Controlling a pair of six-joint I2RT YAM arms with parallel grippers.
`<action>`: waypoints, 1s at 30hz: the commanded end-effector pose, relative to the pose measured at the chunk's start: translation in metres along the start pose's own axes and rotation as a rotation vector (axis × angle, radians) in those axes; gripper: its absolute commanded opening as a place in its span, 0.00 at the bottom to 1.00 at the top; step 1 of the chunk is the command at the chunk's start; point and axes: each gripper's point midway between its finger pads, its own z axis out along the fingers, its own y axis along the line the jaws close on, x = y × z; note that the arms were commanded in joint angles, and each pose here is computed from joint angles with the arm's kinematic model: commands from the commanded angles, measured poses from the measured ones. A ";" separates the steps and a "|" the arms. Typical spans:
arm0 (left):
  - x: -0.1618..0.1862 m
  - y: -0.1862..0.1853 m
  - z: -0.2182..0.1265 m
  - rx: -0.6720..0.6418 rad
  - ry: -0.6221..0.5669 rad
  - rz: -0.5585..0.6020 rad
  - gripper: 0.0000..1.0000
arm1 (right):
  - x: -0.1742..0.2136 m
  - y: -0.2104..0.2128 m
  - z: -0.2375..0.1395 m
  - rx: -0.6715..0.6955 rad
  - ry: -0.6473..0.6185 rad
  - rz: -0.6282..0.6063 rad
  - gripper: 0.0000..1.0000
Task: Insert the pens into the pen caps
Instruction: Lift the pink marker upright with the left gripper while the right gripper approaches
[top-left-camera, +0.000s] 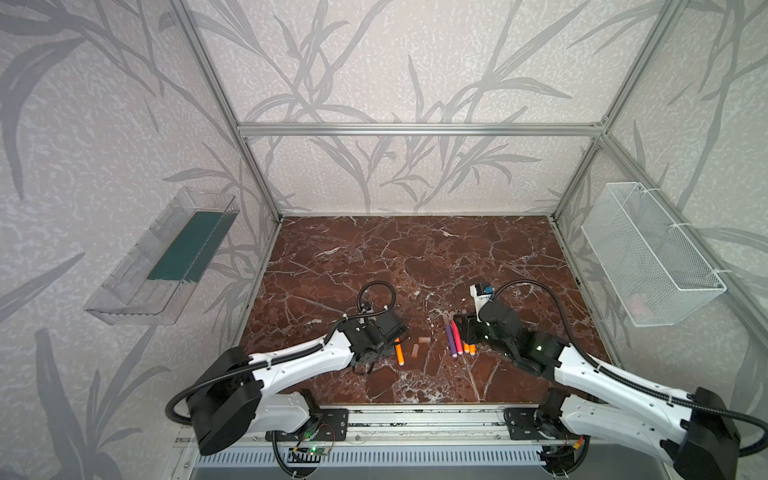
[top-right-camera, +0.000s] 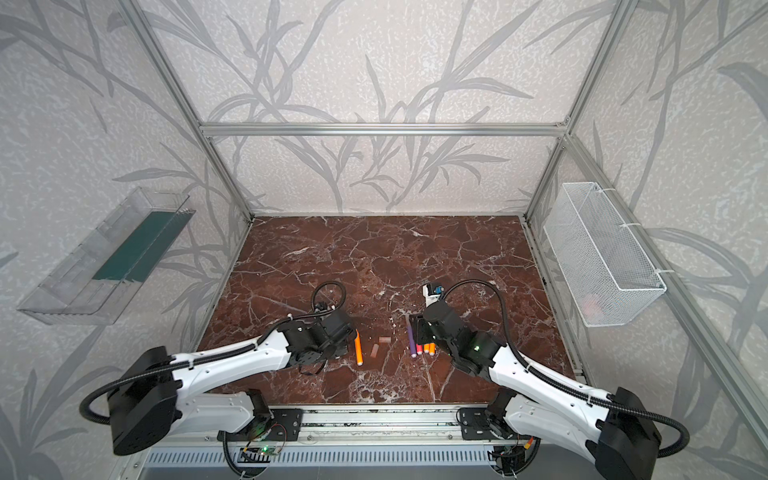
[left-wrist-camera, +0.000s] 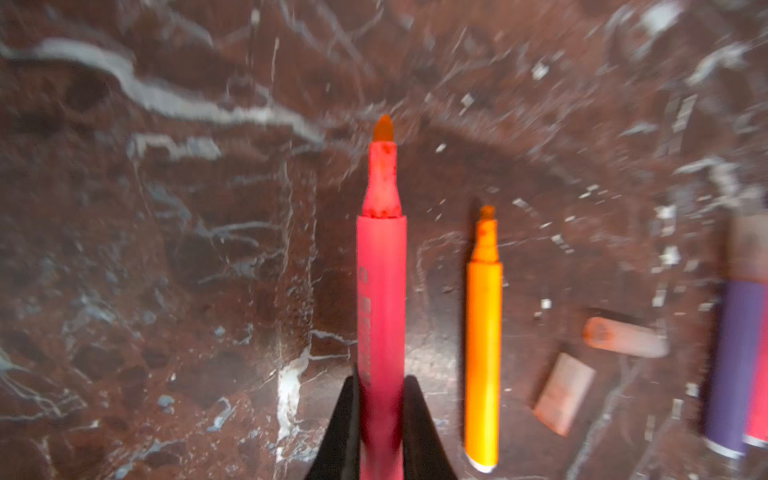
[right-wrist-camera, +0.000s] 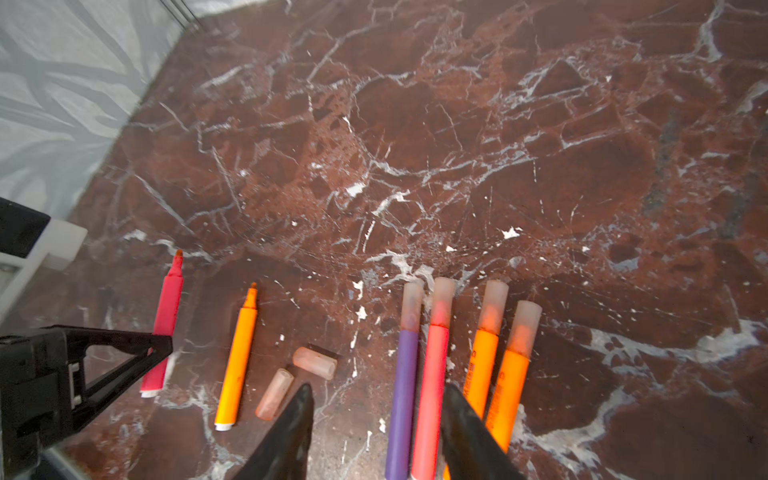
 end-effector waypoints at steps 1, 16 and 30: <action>-0.042 -0.017 -0.035 0.088 -0.178 0.048 0.00 | -0.019 0.018 -0.012 -0.120 -0.099 0.044 0.52; -0.018 -0.130 -0.090 0.773 -0.188 0.347 0.00 | -0.037 0.085 -0.028 -0.488 -0.187 0.147 0.56; 0.011 -0.157 -0.095 0.813 -0.175 0.505 0.00 | -0.024 0.099 -0.005 -0.510 -0.123 0.216 0.54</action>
